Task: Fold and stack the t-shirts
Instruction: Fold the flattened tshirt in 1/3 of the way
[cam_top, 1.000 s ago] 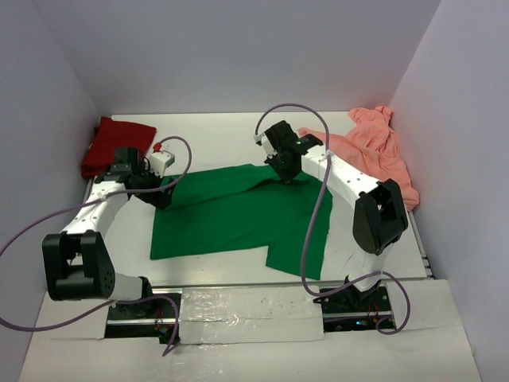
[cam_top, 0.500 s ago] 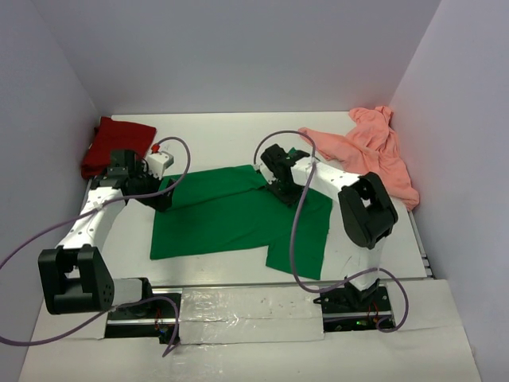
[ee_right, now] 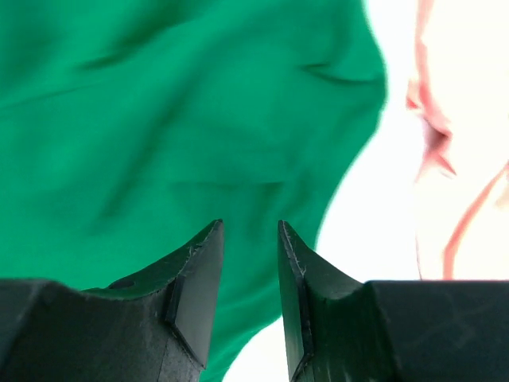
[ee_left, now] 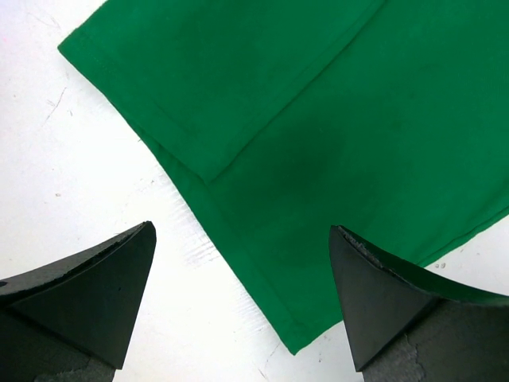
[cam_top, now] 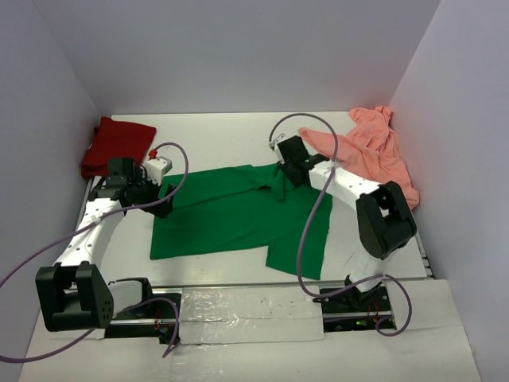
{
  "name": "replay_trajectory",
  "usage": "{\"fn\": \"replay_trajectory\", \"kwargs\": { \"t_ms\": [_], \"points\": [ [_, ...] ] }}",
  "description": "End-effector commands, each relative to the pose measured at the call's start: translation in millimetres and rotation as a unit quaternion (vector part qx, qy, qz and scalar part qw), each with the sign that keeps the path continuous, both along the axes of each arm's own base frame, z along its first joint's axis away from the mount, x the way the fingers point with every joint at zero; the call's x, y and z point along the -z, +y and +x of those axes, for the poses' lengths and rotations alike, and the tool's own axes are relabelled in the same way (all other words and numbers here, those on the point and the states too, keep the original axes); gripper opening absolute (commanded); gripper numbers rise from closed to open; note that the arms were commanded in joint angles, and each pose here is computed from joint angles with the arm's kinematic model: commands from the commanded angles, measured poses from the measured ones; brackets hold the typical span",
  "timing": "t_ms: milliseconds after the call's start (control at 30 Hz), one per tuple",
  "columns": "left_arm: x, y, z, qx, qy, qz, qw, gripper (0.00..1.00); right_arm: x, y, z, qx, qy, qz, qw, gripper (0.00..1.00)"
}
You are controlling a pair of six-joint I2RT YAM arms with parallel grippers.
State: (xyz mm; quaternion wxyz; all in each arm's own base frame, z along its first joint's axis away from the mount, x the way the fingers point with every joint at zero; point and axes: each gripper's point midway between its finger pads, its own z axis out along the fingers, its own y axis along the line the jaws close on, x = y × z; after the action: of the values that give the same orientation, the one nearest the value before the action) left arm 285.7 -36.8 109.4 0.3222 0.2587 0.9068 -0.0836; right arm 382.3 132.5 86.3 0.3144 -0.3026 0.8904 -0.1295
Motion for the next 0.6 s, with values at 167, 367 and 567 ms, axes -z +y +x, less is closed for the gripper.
{"fn": "replay_trajectory", "kwargs": {
  "t_ms": [167,367,567],
  "points": [
    [-16,-6,2,-0.005,-0.034,-0.022,0.999,0.99,9,-55,47,0.112,0.016,0.029,0.993,0.41],
    [-15,-7,-1,-0.005,-0.030,-0.024,0.999,0.99,26,-43,36,0.090,0.087,0.087,0.988,0.41],
    [-11,-7,-2,-0.005,-0.025,-0.025,0.999,0.99,25,-25,29,0.057,0.119,0.155,0.979,0.41]
  ]
}}
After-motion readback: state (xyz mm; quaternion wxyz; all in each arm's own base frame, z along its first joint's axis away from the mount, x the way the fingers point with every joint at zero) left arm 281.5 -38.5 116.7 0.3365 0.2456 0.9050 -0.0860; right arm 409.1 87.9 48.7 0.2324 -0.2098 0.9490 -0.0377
